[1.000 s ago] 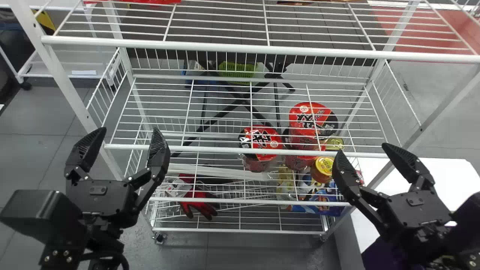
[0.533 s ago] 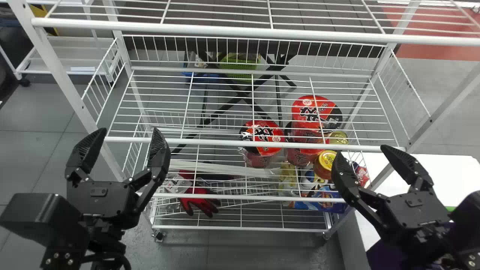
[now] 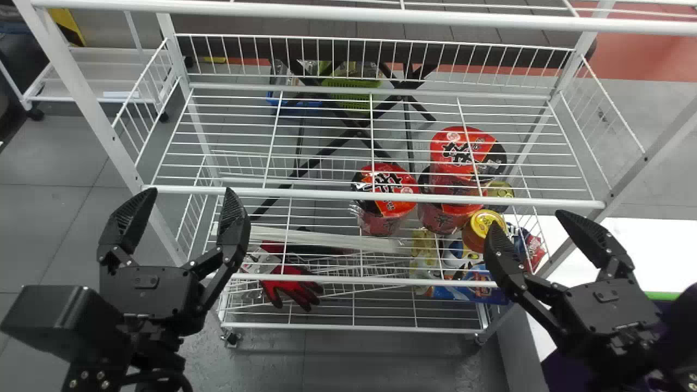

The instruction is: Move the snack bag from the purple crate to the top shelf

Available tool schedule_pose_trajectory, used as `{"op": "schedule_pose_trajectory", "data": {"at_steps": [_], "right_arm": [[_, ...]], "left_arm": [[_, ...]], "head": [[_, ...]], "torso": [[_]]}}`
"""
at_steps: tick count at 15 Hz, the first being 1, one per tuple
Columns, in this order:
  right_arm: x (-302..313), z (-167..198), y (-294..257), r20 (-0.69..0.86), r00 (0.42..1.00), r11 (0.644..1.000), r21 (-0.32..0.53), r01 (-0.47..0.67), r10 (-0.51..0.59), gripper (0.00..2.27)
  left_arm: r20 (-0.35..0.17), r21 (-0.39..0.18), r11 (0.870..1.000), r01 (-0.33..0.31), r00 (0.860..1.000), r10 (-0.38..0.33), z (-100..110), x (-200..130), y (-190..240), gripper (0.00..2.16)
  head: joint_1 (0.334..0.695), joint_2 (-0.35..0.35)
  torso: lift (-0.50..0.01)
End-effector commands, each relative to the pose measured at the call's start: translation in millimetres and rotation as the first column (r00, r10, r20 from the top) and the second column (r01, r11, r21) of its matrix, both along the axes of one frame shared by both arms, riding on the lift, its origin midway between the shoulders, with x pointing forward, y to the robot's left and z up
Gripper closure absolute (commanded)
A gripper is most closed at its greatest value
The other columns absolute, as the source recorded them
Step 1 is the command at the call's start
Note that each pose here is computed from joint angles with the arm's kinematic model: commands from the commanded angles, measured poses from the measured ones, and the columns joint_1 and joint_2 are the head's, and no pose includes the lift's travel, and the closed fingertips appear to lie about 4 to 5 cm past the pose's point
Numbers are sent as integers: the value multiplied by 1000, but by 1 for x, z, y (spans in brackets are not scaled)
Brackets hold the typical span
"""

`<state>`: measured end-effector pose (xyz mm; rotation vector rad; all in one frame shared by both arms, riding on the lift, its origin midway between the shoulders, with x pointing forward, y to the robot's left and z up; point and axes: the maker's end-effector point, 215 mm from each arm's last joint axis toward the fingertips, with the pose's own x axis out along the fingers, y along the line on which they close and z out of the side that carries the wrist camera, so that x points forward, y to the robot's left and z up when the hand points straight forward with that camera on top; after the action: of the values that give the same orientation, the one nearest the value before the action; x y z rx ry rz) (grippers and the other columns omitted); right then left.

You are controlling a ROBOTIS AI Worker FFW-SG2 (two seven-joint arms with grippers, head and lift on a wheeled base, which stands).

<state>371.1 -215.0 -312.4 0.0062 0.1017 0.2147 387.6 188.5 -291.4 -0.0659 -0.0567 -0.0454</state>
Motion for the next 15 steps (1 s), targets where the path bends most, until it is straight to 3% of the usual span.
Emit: {"op": "schedule_pose_trajectory", "data": {"at_steps": [1, 15], "right_arm": [[0, 4, 1, 14, 1000, 1000, -1, -1, 1, 161], [2, 8, 3, 21, 1000, 1000, -1, -5, 5, 161]], "left_arm": [[3, 4, 1000, -7, 1000, 7, 0, 0, 1, 144], [8, 6, 1000, -12, 1000, 12, 4, -3, 4, 137]], "head": [[695, -40], [695, -34]], "torso": [[-401], [-457]]}}
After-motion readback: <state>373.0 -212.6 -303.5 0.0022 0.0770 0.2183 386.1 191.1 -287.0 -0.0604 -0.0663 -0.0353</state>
